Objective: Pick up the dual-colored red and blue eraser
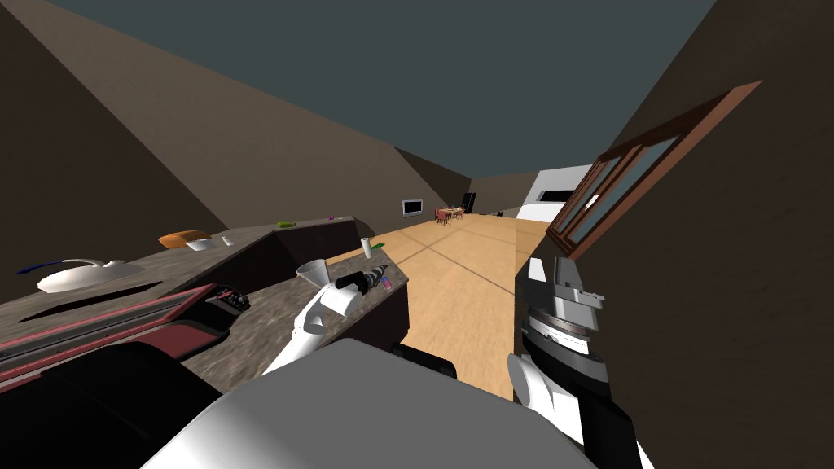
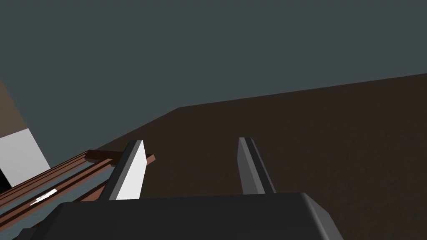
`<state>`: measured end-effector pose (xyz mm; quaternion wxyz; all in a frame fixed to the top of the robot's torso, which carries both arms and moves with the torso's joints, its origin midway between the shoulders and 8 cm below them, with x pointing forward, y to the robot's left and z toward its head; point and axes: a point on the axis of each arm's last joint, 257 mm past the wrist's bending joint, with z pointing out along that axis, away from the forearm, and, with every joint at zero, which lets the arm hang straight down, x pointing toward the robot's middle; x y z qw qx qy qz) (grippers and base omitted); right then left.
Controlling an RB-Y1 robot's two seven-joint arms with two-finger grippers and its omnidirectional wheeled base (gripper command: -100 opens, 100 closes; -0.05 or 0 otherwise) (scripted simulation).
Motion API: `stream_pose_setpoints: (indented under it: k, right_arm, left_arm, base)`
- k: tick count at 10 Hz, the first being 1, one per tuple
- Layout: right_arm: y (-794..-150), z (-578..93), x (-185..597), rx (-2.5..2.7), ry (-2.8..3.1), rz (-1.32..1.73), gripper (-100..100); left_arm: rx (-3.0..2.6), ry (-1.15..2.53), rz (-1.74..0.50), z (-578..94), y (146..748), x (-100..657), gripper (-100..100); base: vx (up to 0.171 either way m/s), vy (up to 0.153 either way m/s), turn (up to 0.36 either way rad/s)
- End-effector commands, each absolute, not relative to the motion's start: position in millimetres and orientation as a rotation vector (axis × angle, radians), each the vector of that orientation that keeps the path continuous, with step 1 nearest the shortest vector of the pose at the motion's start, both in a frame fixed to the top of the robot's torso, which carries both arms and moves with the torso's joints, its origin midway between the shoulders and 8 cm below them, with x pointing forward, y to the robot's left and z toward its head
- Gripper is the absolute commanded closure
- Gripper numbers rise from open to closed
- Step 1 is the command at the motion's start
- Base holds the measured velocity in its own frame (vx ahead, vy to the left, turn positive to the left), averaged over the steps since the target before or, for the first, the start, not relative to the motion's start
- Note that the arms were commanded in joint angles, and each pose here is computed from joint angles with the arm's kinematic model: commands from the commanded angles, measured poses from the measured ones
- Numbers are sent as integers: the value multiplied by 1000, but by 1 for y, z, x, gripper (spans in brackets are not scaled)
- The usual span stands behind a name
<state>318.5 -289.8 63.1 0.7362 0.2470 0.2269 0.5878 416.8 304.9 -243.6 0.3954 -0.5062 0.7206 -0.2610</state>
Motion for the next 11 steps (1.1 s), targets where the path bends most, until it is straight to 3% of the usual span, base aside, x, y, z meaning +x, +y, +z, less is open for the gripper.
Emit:
stream_pose_setpoints:
  k: [1,11]
  right_arm:
    - [-290,63,318,543,499,1291,0]
    - [-290,63,318,543,499,1291,0]
  left_arm:
    - [-1293,1880,-623,-254,308,414,-100]
    - [-1372,2122,-409,-300,322,378,-100]
  base:
    - [47,-27,-58]
    - [27,-17,-16]
